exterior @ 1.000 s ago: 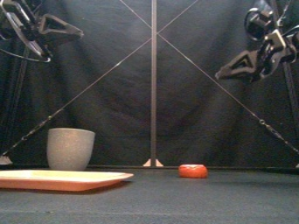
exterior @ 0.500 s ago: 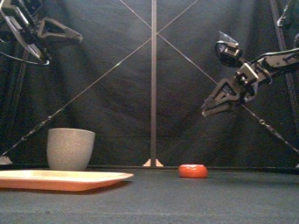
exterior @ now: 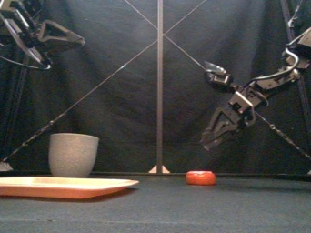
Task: Pick the donut then place it on the pink plate
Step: Pick the donut
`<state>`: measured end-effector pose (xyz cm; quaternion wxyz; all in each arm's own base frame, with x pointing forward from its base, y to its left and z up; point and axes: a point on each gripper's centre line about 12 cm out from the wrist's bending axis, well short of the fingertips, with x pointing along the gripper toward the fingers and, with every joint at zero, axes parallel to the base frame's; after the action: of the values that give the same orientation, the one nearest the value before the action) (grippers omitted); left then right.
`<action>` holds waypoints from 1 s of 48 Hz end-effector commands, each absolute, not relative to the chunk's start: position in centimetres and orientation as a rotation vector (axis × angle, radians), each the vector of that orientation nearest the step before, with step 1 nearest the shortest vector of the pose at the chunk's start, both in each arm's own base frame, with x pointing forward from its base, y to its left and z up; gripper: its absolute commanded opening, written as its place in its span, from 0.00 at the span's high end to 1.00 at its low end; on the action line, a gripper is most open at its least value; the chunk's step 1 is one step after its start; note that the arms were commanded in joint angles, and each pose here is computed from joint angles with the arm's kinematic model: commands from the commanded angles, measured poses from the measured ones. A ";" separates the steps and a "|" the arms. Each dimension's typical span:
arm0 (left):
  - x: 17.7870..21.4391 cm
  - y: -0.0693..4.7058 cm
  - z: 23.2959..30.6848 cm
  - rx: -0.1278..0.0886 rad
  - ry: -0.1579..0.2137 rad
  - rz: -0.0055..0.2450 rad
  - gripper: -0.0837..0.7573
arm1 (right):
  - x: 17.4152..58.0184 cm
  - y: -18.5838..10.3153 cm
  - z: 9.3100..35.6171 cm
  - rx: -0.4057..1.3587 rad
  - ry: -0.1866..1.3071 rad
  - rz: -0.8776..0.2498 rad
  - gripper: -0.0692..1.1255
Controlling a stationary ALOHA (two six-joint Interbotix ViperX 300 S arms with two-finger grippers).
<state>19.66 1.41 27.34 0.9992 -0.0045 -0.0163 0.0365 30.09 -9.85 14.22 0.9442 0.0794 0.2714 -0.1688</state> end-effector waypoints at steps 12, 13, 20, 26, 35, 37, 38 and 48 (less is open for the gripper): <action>19.75 1.70 27.69 -0.011 -0.051 0.087 0.84 | 33.3 -10.8 12.2 0.219 0.688 -0.352 0.05; 19.73 1.73 27.61 -0.011 -0.048 0.089 0.84 | 33.4 -10.8 12.1 0.221 0.698 -0.352 0.05; 19.68 1.84 27.38 -0.020 -0.044 0.096 0.84 | 34.0 -10.8 11.2 0.232 0.756 -0.346 0.05; 19.62 1.89 27.11 -0.034 -0.037 0.100 0.84 | 34.2 -11.0 10.8 0.236 0.769 -0.348 0.05; 19.59 1.94 27.00 -0.045 -0.036 0.104 0.84 | 34.4 -10.9 10.8 0.239 0.784 -0.345 0.06; 19.59 1.93 26.99 -0.045 -0.034 0.104 0.84 | 34.3 -10.9 10.7 0.244 0.794 -0.347 0.06; 19.59 1.93 26.99 -0.045 -0.034 0.104 0.84 | 34.3 -10.9 10.7 0.245 0.796 -0.346 0.07; 19.59 1.93 26.99 -0.045 -0.034 0.104 0.84 | 34.2 -10.8 10.6 0.246 0.807 -0.344 0.23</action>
<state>19.42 1.88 26.43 0.9984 -0.0223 -0.0086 0.0510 33.62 -10.64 9.54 0.8906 0.1221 0.4051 -0.1666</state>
